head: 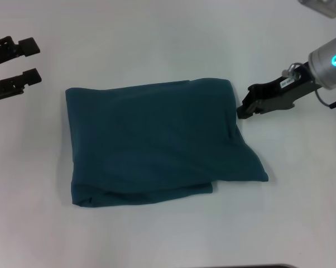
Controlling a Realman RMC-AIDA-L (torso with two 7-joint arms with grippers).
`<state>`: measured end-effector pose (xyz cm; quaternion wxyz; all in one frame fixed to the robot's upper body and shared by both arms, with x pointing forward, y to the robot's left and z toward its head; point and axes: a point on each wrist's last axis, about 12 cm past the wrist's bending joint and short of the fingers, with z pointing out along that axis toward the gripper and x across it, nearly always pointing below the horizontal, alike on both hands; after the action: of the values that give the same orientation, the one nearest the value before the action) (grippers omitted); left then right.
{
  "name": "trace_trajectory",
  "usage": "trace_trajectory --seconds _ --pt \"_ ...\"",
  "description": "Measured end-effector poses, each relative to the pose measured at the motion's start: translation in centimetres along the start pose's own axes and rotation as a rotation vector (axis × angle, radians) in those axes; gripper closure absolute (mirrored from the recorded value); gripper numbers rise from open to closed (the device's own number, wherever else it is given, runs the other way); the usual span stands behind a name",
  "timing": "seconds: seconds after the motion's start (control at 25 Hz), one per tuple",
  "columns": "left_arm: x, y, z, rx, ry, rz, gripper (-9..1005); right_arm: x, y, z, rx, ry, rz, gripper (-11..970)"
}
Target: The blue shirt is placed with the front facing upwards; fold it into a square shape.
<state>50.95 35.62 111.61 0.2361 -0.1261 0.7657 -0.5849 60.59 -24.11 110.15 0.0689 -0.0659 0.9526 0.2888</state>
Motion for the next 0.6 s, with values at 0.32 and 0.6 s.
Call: trace_trajectory --seconds 0.32,0.6 --pt "0.14 0.1 -0.2 0.0 -0.003 -0.005 197 0.31 -0.34 -0.23 -0.01 0.012 0.016 905" --pt "0.16 0.13 -0.08 -0.001 -0.001 -0.004 197 0.64 -0.67 -0.51 -0.016 0.02 -0.005 902"
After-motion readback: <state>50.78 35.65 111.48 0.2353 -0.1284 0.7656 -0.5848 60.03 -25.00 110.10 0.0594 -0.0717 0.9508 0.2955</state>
